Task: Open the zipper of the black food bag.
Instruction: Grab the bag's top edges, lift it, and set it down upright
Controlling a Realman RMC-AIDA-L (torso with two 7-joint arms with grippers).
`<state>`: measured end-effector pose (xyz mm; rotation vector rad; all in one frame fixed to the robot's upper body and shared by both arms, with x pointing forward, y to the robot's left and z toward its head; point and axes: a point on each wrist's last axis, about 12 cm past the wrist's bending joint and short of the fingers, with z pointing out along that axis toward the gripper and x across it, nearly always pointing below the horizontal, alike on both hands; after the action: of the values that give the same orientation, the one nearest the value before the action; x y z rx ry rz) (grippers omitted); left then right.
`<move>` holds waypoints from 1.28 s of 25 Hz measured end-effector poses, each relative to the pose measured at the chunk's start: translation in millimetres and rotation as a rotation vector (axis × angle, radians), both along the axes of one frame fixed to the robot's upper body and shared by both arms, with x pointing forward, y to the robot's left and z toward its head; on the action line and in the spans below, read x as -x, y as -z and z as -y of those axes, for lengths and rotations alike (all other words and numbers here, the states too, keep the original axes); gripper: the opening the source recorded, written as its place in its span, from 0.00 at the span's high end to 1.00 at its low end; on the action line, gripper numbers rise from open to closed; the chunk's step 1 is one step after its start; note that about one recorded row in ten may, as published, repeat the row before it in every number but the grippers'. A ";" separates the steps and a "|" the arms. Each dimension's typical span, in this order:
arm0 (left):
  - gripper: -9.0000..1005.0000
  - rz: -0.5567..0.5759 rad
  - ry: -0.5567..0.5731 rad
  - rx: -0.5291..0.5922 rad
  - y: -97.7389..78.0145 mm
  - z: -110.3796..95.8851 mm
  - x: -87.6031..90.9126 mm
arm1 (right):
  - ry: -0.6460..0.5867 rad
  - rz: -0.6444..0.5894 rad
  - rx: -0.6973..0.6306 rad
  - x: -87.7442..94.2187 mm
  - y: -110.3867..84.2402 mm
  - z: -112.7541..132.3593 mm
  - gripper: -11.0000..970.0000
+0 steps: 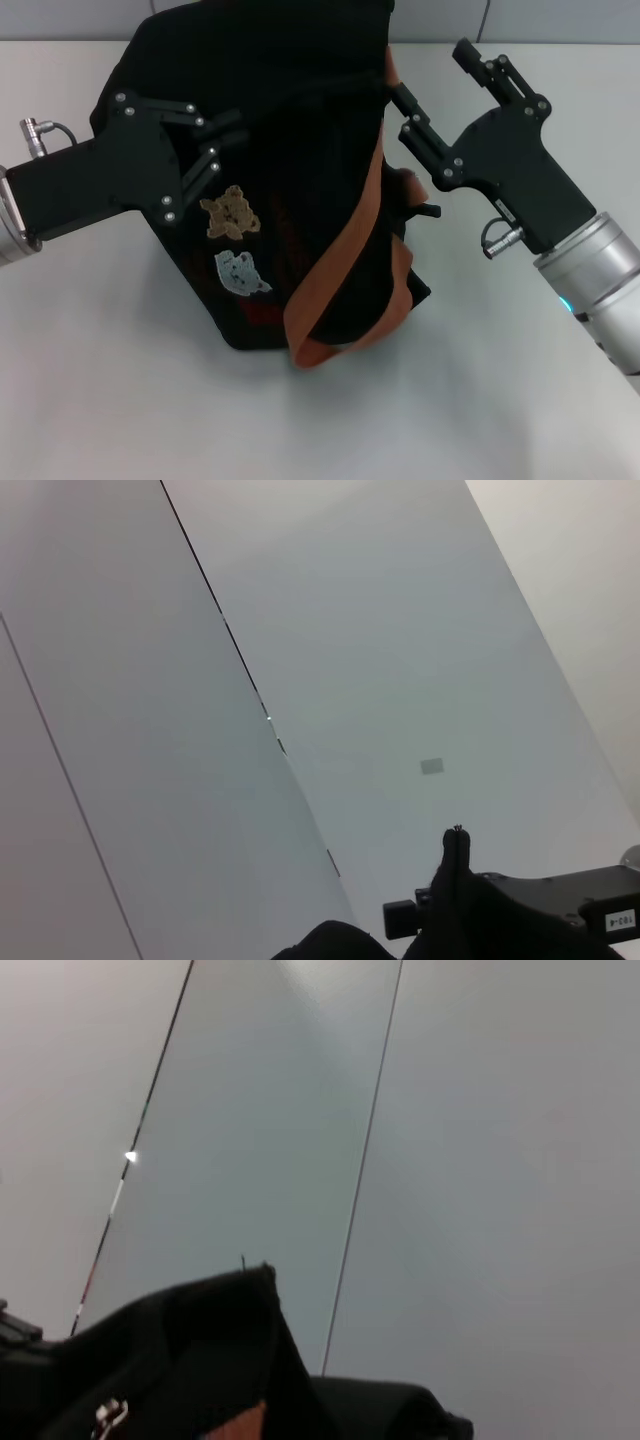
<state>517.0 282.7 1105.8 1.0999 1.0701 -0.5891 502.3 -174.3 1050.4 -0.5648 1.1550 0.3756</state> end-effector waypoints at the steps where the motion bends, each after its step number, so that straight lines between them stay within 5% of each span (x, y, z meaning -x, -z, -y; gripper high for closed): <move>1: 0.92 0.000 -0.001 -0.001 0.3 -0.3 0.3 | 0.003 -0.005 0.006 2.5 2.2 1.7 0.30; 11: 0.92 0.008 -0.004 -0.004 0.8 -0.8 0.9 | -0.050 0.023 0.096 17.0 10.5 -2.9 0.30; 32: 0.92 -0.007 0.005 0.007 3.1 3.3 0.4 | -0.138 0.025 0.145 18.6 10.2 -24.7 0.30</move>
<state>516.6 279.4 1102.6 1.0957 1.0705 -0.6009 483.7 -149.5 1040.2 -0.7771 1.1279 0.4033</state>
